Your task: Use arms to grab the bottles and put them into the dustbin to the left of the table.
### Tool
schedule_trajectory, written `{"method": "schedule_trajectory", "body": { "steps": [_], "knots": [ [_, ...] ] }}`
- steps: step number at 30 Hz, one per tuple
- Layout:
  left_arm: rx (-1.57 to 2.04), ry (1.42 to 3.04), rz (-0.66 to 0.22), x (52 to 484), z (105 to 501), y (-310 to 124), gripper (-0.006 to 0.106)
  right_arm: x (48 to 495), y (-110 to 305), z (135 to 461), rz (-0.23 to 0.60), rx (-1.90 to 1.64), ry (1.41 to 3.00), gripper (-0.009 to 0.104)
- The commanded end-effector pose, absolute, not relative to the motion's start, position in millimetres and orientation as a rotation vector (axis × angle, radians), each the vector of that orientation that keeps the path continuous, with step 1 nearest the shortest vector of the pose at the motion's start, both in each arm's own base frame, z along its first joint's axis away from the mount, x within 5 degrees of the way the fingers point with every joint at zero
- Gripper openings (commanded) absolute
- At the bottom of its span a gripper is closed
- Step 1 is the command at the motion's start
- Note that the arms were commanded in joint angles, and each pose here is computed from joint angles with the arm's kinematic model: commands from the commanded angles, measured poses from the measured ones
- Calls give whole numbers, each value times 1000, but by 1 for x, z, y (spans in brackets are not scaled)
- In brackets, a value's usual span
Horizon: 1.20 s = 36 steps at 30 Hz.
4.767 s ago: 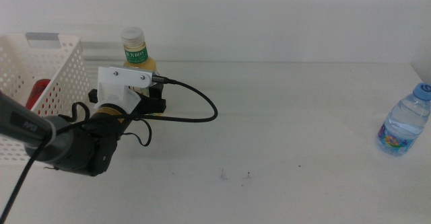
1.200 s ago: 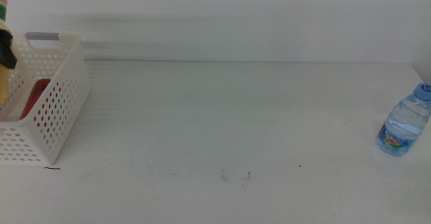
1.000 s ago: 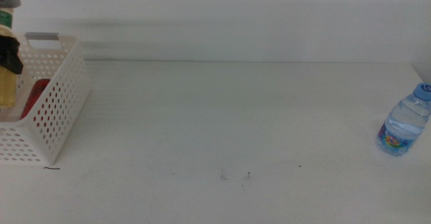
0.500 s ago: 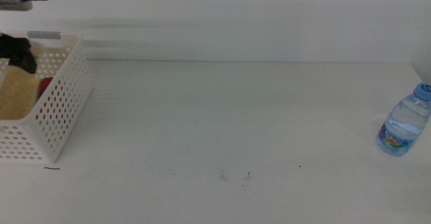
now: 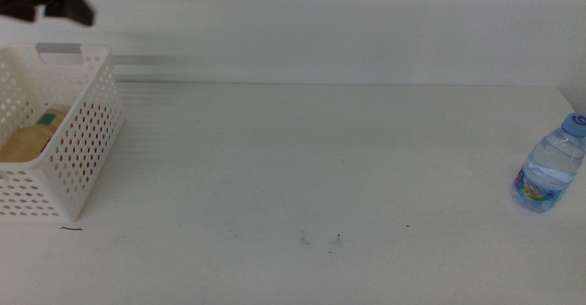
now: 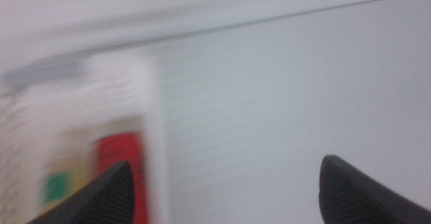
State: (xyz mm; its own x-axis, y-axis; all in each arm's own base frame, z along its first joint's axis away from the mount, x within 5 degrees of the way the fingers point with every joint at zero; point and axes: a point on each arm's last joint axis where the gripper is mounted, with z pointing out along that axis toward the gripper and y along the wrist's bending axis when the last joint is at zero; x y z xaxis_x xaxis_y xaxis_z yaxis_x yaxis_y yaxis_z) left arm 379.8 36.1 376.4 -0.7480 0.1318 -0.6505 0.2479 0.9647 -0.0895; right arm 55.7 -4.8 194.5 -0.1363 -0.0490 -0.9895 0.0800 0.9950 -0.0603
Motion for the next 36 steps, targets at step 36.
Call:
{"method": "schedule_trajectory", "body": {
  "steps": [36],
  "knots": [
    [858,1612,-558,73,395,-84,94,56,-5,194,-126,21,1694,91]
  ]
}}
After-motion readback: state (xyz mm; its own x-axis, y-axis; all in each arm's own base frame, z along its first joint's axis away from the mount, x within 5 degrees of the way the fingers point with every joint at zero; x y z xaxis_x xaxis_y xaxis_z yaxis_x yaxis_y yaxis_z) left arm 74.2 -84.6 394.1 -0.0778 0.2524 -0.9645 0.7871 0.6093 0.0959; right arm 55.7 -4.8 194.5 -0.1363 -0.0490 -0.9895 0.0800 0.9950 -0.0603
